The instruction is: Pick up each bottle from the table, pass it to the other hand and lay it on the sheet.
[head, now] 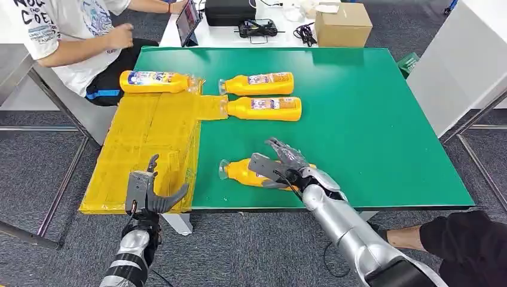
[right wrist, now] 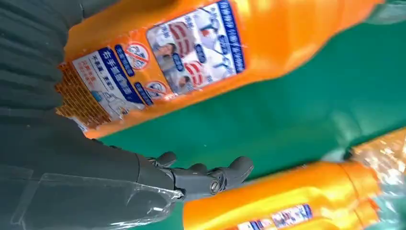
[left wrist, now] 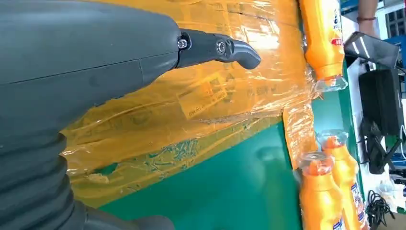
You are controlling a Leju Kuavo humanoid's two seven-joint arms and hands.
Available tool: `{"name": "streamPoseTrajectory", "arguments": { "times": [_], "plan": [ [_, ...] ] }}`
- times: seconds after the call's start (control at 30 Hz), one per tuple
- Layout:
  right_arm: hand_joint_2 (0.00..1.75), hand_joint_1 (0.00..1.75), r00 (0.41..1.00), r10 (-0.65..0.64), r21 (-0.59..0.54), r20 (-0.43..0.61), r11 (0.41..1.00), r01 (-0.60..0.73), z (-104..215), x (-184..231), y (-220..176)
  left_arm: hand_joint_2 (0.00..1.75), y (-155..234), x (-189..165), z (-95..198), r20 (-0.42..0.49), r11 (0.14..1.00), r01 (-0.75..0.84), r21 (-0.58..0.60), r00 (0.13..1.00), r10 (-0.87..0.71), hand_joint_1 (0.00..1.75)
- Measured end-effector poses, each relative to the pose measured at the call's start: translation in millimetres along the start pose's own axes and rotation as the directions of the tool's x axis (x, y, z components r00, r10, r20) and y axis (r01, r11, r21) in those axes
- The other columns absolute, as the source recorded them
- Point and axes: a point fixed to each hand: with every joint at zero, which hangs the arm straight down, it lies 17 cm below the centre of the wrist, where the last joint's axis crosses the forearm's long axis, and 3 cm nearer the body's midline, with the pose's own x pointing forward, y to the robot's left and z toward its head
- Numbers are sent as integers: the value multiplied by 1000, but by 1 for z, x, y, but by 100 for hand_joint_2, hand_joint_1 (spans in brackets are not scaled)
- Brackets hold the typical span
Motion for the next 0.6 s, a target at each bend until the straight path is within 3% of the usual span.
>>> {"name": "streamPoseTrajectory", "arguments": {
  "times": [0.6],
  "plan": [
    [175, 0, 995, 90, 101, -46, 991, -85, 3, -23, 12, 175, 0, -5, -1, -13, 1000, 2, -5, 1000, -2, 0]
  ]
}}
